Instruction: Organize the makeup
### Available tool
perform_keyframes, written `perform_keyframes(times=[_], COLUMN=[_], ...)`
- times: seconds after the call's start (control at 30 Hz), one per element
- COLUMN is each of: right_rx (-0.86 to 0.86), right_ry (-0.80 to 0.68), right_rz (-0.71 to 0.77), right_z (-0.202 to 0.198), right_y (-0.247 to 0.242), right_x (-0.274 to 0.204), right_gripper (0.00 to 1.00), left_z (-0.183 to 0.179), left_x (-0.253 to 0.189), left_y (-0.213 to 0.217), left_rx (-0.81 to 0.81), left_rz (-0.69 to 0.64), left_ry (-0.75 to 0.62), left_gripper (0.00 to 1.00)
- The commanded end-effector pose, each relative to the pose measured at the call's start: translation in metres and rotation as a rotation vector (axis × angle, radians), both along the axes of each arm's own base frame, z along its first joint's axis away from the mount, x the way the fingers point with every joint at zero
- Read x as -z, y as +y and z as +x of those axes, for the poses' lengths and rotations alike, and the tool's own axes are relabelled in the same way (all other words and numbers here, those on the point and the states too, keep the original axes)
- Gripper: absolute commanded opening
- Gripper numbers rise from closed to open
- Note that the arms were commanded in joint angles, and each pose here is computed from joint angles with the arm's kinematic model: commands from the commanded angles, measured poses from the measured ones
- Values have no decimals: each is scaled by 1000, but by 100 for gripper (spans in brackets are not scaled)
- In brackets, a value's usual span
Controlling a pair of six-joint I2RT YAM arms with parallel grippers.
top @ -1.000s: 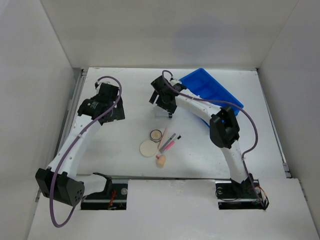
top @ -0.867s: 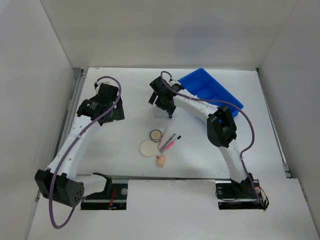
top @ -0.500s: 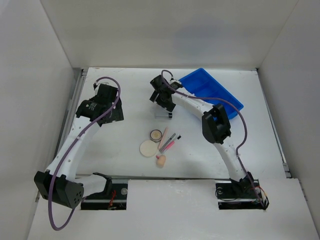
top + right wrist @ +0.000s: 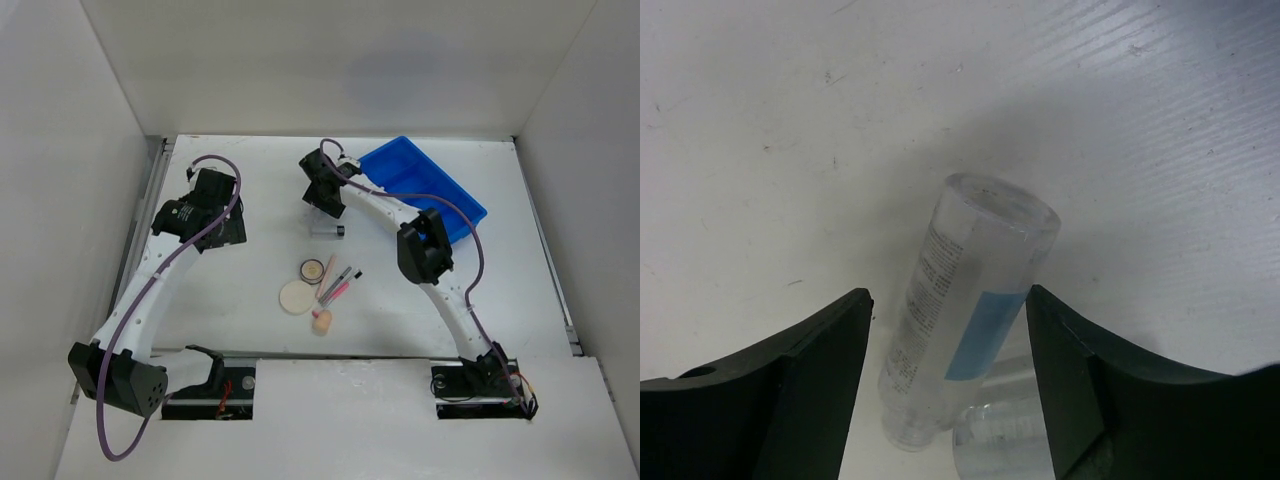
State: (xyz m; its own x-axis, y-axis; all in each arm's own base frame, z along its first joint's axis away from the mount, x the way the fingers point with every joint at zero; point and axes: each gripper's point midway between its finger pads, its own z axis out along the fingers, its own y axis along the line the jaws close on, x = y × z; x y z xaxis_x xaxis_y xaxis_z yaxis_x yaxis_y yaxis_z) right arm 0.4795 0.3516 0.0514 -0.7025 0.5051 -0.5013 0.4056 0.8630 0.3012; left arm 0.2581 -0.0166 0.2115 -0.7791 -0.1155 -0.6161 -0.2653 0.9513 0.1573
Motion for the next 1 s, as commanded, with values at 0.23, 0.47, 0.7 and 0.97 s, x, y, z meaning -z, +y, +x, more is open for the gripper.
perform_keyframes(times=[0.23,0.47,0.7,0.97], right_rx=[-56,-136,-141,14], right_ry=[-47,-199,-431,-428], right_rz=[0,107,195,241], right_z=[10,22,38,81], right_y=[9,27,12,-107], right_x=[-11,-89,-209,-222], right_gripper=[52,41,40,40], left_z=[-2,-2,-1,-1], left_x=[-19,-19,-22,-25], left_y=[3,2,2,1], left_rx=[-4,-11,-11,-10], left_rz=[-1,-7,-10,-20], left_ry=[-44,-46,-55,-81], left_gripper=[100,100,100,100])
